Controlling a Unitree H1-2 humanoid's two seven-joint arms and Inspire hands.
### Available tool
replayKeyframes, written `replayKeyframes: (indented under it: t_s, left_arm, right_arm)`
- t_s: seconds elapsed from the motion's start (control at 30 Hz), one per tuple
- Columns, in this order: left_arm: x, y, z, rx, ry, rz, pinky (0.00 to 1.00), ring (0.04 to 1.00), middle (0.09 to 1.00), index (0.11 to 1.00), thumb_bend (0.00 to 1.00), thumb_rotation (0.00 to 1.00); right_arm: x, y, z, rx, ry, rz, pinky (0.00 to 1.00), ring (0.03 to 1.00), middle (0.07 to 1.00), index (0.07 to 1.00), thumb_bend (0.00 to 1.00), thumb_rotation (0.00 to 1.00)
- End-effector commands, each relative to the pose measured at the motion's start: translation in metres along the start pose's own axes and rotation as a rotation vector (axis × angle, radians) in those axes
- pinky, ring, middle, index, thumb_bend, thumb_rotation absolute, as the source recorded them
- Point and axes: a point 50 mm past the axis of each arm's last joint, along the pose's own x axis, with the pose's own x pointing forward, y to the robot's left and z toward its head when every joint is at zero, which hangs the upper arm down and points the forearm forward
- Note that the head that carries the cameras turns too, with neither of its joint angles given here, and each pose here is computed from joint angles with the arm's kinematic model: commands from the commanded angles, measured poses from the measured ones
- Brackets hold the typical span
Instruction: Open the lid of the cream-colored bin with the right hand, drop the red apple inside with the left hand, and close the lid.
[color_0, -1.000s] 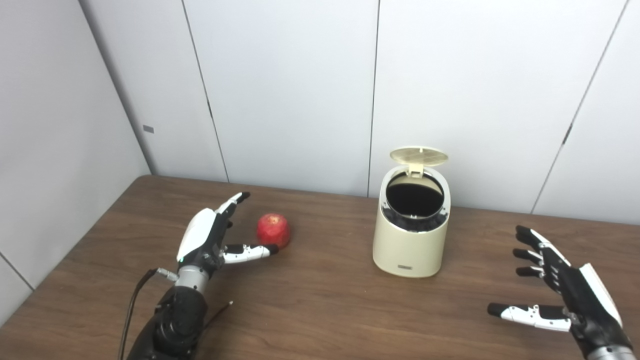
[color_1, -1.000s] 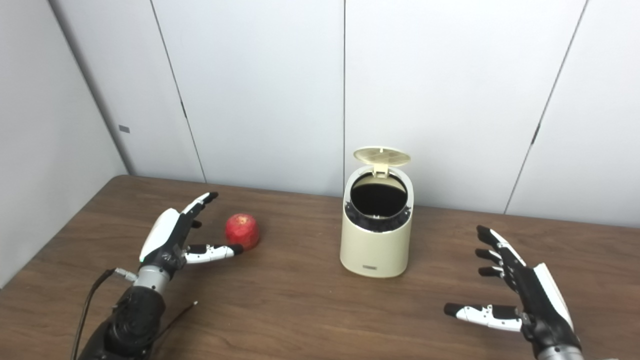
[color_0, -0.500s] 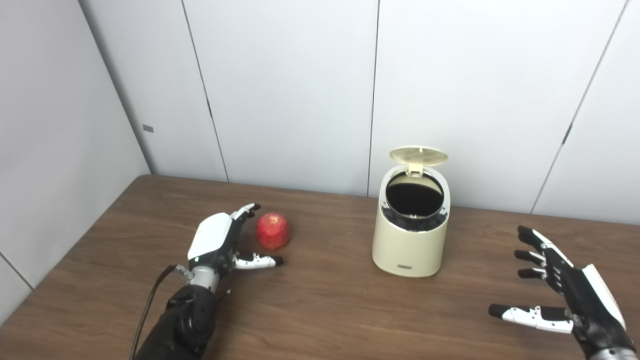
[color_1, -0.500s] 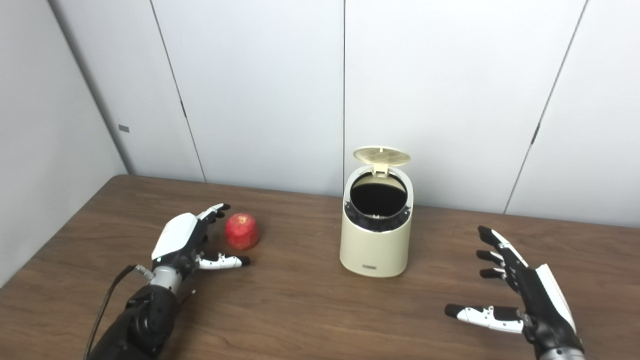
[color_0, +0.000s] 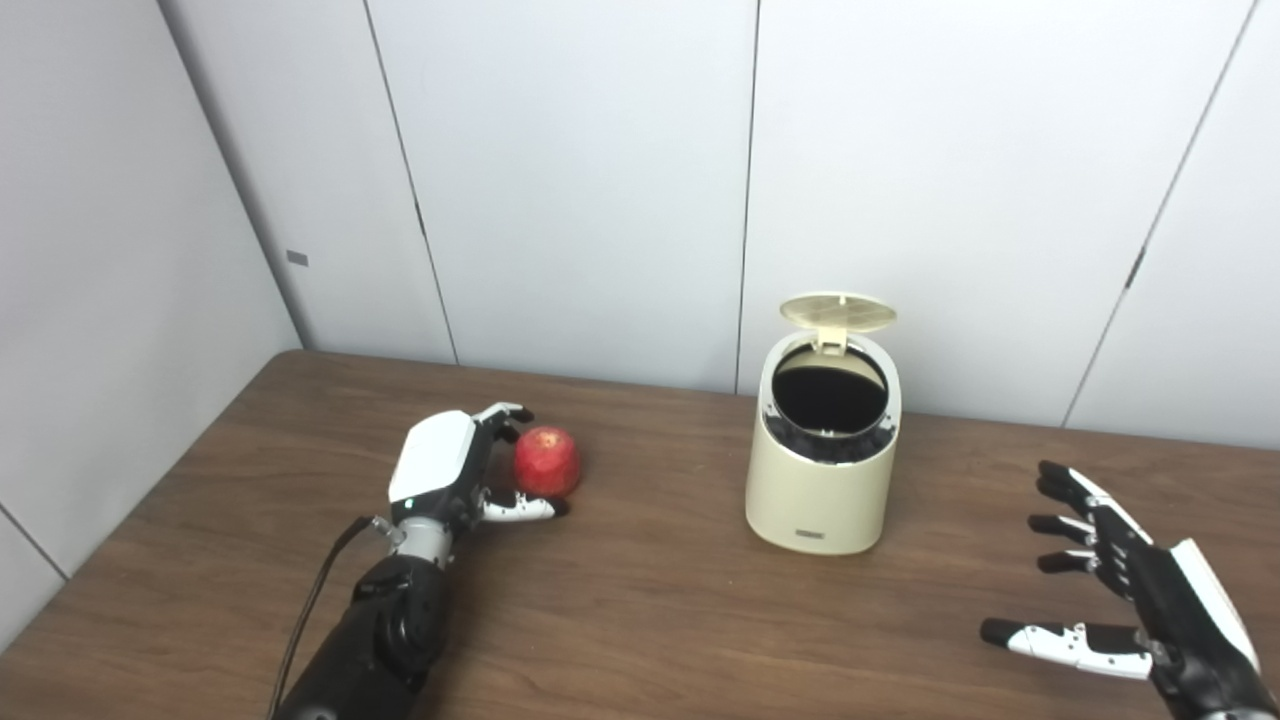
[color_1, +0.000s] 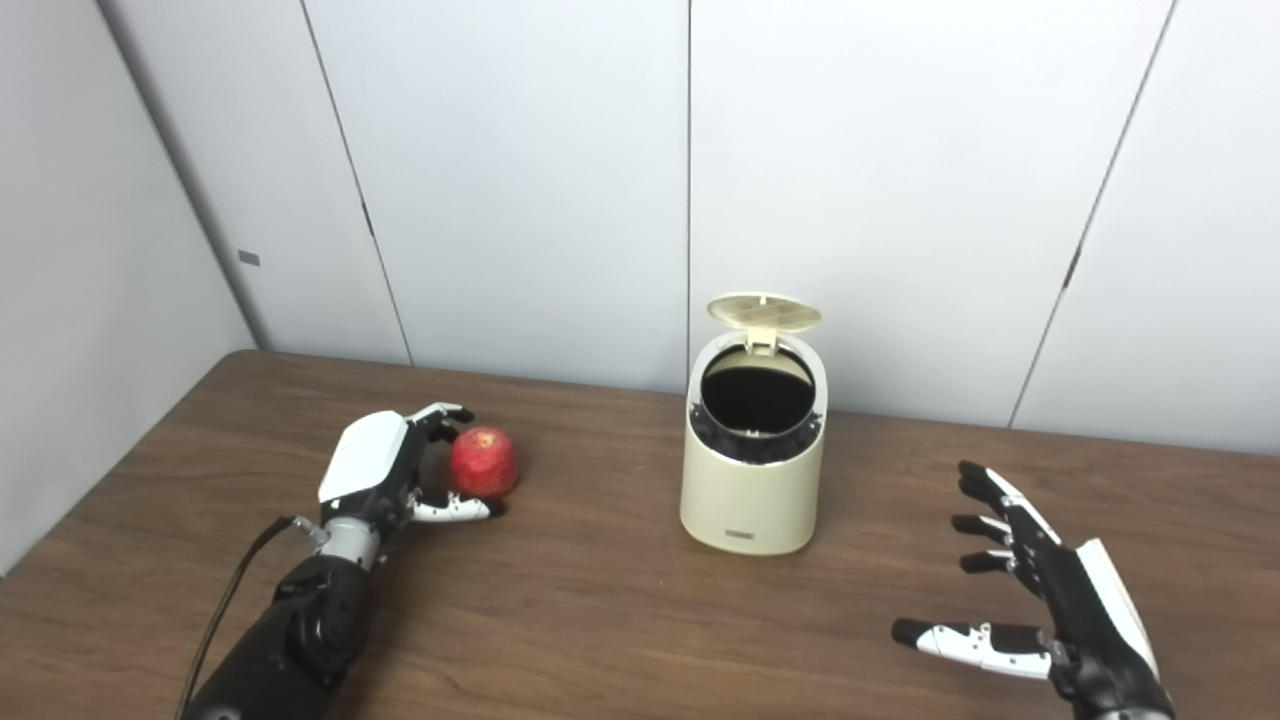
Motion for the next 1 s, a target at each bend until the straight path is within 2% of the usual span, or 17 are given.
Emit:
replayKeyframes:
  t_s: [0.0, 0.13, 0.43, 0.63, 0.83, 0.97]
  left_arm:
    - [0.011, 0.004, 0.014, -0.032, -0.066, 0.043, 0.41, 0.523, 0.473, 0.565, 0.56, 0.01]
    - [0.008, 0.000, 0.016, -0.050, -0.098, 0.052, 0.33, 0.446, 0.454, 0.502, 0.53, 0.00]
    - [0.006, 0.001, 0.019, -0.054, -0.121, 0.053, 0.35, 0.466, 0.462, 0.497, 0.52, 0.00]
    - [0.002, 0.002, 0.021, -0.055, -0.144, 0.084, 0.35, 0.465, 0.462, 0.496, 0.53, 0.00]
    - [0.000, 0.009, 0.033, -0.100, -0.216, 0.194, 0.31, 0.432, 0.447, 0.503, 0.53, 0.00]
    - [0.002, 0.024, 0.051, -0.139, -0.265, 0.259, 0.29, 0.425, 0.445, 0.504, 0.52, 0.00]
  right_arm:
    - [0.003, -0.009, 0.015, -0.022, -0.061, -0.016, 0.64, 0.804, 0.891, 0.895, 0.69, 0.07]
    - [0.003, -0.009, 0.015, -0.022, -0.062, -0.018, 0.62, 0.802, 0.895, 0.893, 0.69, 0.07]
    - [0.004, -0.008, 0.016, -0.021, -0.061, -0.019, 0.63, 0.797, 0.889, 0.890, 0.69, 0.05]
    - [0.003, -0.003, 0.015, -0.017, -0.055, -0.020, 0.62, 0.792, 0.890, 0.889, 0.68, 0.05]
    - [0.004, -0.001, 0.011, -0.023, -0.064, -0.027, 0.61, 0.774, 0.877, 0.878, 0.69, 0.06]
    - [0.004, 0.002, 0.008, -0.014, -0.062, -0.030, 0.61, 0.778, 0.884, 0.878, 0.69, 0.08]
